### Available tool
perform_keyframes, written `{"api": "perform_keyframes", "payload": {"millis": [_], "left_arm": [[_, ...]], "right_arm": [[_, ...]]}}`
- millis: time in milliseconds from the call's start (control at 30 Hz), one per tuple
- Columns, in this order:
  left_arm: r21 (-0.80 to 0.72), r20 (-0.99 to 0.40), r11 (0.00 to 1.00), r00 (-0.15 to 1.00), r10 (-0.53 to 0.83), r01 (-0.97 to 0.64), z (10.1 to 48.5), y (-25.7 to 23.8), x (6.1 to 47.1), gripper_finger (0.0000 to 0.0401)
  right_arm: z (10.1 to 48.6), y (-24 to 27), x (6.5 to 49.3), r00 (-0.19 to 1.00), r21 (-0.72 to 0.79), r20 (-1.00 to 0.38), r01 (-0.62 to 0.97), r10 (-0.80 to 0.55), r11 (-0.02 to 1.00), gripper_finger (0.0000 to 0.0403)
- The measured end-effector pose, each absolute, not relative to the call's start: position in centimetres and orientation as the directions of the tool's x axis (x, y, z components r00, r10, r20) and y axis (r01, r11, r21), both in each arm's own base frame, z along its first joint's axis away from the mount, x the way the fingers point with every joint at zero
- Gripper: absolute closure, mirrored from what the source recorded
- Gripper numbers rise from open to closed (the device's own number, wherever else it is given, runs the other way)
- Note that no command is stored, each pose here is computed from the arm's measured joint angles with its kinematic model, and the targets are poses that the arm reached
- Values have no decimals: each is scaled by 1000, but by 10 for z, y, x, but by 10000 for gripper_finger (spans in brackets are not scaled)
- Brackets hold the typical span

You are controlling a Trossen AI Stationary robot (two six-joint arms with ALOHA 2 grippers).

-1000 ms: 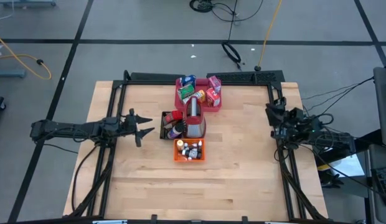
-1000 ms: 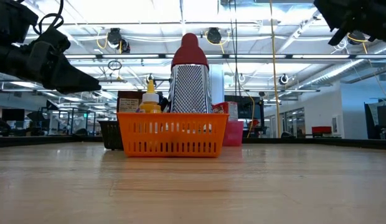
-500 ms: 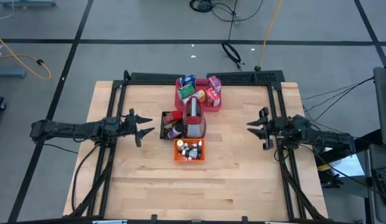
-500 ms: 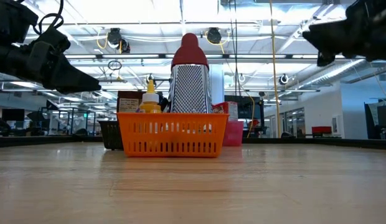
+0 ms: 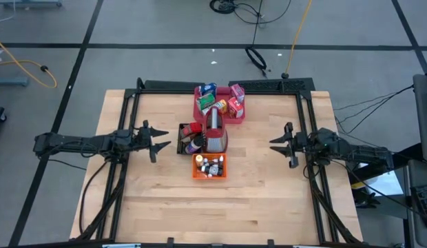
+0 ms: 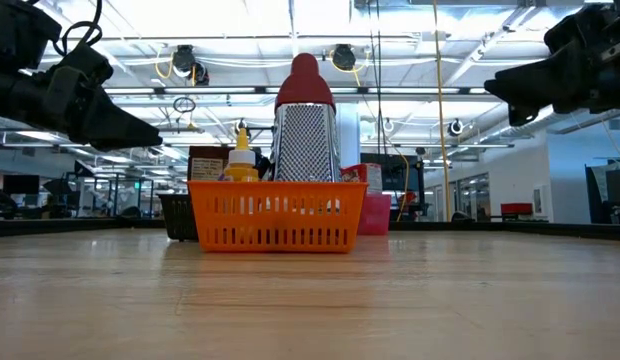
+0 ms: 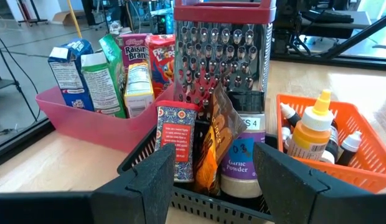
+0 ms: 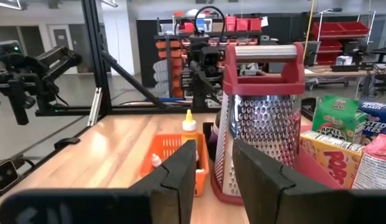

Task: Pick & Place Kitchen Items
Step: Return to Home Position

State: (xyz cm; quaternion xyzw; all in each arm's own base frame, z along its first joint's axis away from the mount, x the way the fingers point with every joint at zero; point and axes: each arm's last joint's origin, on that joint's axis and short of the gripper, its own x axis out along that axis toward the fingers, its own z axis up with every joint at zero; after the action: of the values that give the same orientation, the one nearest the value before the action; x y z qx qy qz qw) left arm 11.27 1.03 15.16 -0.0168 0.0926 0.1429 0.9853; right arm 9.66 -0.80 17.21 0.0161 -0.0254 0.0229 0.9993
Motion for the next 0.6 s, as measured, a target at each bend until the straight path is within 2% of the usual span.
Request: {"api": "perform_keyframes", "payload": {"millis": [600], "left_arm": [[-7, -187, 959, 942, 278, -285, 152, 10, 113, 185]], "right_arm": [[175, -8, 96, 996, 26, 77, -49, 47, 998, 303]]}}
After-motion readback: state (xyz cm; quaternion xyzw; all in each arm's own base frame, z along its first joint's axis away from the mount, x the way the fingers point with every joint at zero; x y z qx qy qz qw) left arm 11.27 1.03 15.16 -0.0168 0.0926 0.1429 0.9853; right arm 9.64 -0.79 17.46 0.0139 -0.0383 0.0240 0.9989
